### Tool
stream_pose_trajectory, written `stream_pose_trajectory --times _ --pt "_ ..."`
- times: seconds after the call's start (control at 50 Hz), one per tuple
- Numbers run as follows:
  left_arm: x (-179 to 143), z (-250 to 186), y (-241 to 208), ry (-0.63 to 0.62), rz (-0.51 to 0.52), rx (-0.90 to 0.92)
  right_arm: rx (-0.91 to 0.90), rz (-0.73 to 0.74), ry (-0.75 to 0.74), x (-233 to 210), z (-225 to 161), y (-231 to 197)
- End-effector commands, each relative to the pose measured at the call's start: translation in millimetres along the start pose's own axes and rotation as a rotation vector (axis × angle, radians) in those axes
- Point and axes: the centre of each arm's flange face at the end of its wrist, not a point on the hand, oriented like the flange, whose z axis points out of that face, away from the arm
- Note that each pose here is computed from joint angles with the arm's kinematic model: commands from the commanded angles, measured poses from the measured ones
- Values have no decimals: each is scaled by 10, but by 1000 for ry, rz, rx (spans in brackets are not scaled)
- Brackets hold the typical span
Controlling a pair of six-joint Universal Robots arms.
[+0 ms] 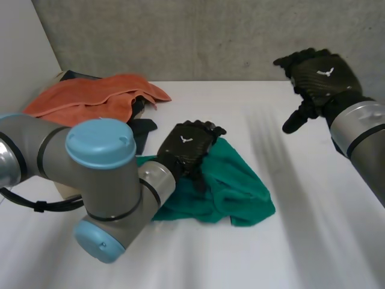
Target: Fold the laundry.
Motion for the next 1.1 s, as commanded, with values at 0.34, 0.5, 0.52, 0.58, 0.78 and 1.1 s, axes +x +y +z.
stream_pose_trajectory --times 0.34,0.5,0.52,0.58,0.78,1.1 --pt "-357 -656 324 -269 141 -234 -353 -142 -455 -944 -315 584" --pt "-305 -515 644 -185 125 -329 -409 -211 -441 -1103 -265 908" --pt "-295 -498 668 -177 125 -334 -409 -214 -433 -1103 -250 927" --pt "-261 -427 704 -153 131 -335 -391 -222 -403 -1111 -196 979" --pt "-567 -483 -81 -377 141 -88 -199 -168 -185 -609 -60 416" --pt "-731 -931 -1225 -379 129 290 25 113 8 297 -289 -501"
